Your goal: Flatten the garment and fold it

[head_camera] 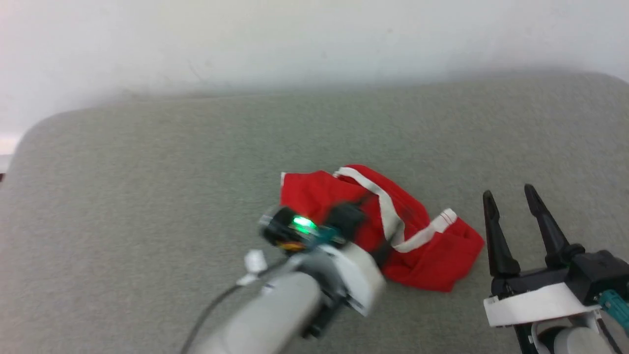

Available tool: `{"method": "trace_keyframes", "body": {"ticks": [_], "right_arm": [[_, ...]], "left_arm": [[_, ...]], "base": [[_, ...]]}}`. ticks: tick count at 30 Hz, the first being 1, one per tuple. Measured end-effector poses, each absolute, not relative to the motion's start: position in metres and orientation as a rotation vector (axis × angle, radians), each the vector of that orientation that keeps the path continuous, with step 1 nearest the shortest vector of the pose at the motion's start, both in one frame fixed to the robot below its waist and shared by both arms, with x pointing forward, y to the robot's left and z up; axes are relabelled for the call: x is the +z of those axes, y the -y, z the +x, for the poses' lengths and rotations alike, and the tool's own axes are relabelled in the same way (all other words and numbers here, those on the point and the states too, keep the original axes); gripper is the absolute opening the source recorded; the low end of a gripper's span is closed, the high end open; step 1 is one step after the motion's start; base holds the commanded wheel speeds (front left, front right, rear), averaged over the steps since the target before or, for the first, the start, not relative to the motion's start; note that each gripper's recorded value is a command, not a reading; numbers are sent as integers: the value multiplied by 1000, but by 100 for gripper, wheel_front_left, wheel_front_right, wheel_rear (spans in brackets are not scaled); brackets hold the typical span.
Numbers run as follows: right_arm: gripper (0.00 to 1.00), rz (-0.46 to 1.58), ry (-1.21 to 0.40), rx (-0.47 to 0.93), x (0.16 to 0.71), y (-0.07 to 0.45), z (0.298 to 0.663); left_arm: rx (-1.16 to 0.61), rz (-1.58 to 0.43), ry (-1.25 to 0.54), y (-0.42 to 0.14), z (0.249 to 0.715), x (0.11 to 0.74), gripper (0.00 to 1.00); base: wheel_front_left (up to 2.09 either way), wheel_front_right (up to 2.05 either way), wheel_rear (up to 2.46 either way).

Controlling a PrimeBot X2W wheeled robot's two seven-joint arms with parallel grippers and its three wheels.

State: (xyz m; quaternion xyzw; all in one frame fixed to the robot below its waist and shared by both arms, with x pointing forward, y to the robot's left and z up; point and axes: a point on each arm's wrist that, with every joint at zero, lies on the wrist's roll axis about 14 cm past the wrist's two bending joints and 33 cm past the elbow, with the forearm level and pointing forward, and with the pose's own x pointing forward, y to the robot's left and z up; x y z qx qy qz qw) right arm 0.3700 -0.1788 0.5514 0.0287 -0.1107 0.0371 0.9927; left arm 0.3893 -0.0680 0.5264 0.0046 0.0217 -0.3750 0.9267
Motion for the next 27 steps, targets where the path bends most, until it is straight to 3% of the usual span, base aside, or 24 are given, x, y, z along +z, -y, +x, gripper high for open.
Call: {"method": "trace_keyframes", "body": {"ticks": [6,13,21,27], "right_arm": [[100,67,221,129,552,161,365],[100,69,221,182,552,144,358],[100,70,192,213,543,134,351],[100,57,136,204,529,137,353]], "left_arm": [[-435,16,136,-47,420,562,100],[-155,19,154,-152,383,553,100],[-29,-39,120,-170,324,531,100],[-17,-59,141,-166,318,534,100]], "base": [[0,0,0],[0,0,0],[0,0,0],[0,0,0]]}}
